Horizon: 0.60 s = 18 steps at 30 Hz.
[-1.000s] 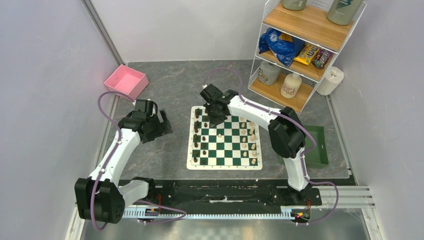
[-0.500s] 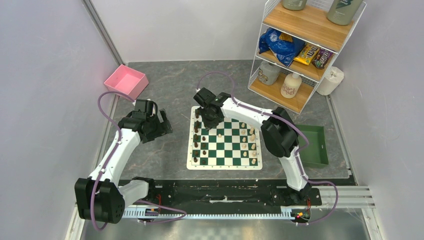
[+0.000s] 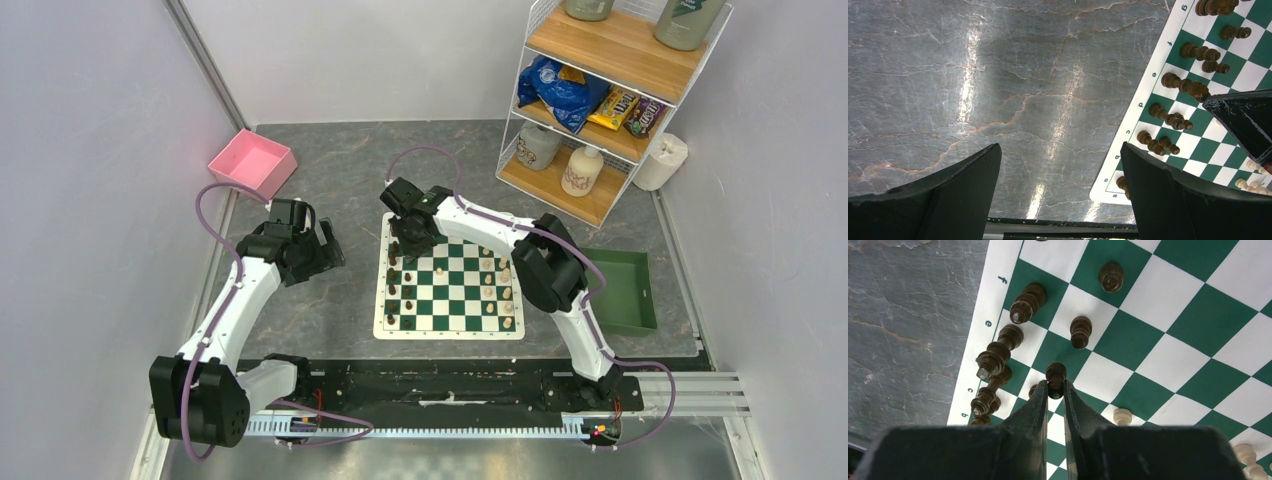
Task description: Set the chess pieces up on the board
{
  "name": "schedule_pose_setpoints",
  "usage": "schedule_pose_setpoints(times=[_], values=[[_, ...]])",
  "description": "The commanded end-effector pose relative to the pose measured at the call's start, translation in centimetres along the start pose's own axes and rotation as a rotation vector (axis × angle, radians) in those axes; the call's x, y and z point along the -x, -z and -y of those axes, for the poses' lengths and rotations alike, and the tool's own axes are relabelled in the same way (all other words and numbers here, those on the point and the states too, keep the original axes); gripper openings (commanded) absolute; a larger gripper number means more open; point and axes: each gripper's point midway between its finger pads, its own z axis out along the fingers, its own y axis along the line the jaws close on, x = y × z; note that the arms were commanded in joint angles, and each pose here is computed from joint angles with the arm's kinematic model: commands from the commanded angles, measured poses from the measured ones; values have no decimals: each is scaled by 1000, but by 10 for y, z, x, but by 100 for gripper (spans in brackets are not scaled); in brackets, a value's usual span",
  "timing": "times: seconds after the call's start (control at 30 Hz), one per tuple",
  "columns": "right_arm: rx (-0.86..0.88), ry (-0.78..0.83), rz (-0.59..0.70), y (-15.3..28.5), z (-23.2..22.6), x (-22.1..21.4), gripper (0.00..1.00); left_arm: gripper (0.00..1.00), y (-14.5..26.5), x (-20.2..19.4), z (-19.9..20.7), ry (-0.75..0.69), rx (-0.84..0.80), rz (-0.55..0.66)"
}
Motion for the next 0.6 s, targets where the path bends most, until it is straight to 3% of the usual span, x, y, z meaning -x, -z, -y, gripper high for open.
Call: schedule_pose_setpoints(times=[0.0,0.57], values=[[6,4,23,1,-7,10,16,96,9,14,7,-14,-31,40],[-4,9,8,-8,-6,7,22,96,8,13,7,-14,-30,35]])
